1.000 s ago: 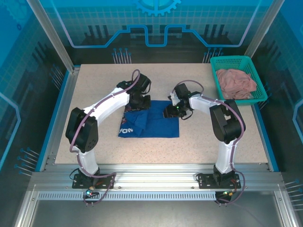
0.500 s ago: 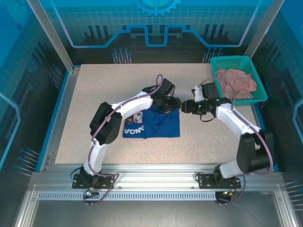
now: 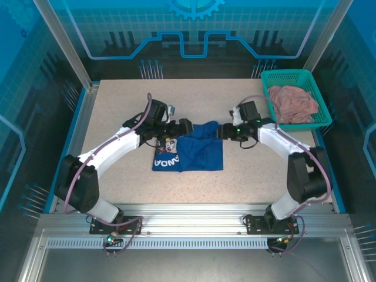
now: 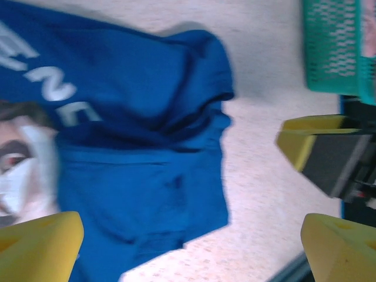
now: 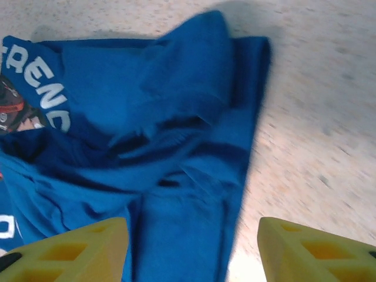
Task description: Fold the inside-out t-shirt
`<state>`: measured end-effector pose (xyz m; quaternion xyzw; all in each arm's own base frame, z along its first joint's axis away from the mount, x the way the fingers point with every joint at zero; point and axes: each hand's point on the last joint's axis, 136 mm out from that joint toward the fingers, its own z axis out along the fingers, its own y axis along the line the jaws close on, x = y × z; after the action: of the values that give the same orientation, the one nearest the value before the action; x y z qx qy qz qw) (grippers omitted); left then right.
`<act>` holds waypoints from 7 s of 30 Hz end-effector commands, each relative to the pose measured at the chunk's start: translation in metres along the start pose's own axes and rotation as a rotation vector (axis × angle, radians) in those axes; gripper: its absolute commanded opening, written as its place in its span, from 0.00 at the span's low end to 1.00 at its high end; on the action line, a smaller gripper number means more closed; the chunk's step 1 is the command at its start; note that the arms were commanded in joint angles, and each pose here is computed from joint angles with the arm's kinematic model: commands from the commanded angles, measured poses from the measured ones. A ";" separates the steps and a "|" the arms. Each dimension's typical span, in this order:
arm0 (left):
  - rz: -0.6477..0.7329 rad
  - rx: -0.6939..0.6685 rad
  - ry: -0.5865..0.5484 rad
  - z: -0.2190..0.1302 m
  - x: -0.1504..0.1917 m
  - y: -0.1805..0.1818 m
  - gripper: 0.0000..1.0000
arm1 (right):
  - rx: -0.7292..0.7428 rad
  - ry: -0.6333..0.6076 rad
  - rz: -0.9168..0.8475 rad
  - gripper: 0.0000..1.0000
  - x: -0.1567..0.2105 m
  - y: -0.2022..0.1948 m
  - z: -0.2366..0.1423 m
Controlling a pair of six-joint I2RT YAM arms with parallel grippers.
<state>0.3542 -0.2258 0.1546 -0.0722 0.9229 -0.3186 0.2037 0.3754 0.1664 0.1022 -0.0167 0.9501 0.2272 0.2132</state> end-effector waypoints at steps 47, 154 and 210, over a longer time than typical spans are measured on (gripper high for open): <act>0.099 -0.025 0.063 0.019 0.022 0.025 0.82 | -0.045 0.215 0.130 0.58 0.062 -0.018 0.005; -0.020 0.044 0.172 0.132 0.009 0.080 0.34 | -0.134 0.285 0.017 0.41 0.000 -0.014 0.097; 0.325 0.422 -0.451 -0.039 -0.191 -0.039 0.00 | -0.390 -0.404 -0.283 0.00 -0.182 0.078 -0.083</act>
<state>0.5328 -0.1788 0.2762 0.0424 0.7810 -0.4125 0.4670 0.5217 0.1855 0.2832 -0.1202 0.8233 0.3616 0.4207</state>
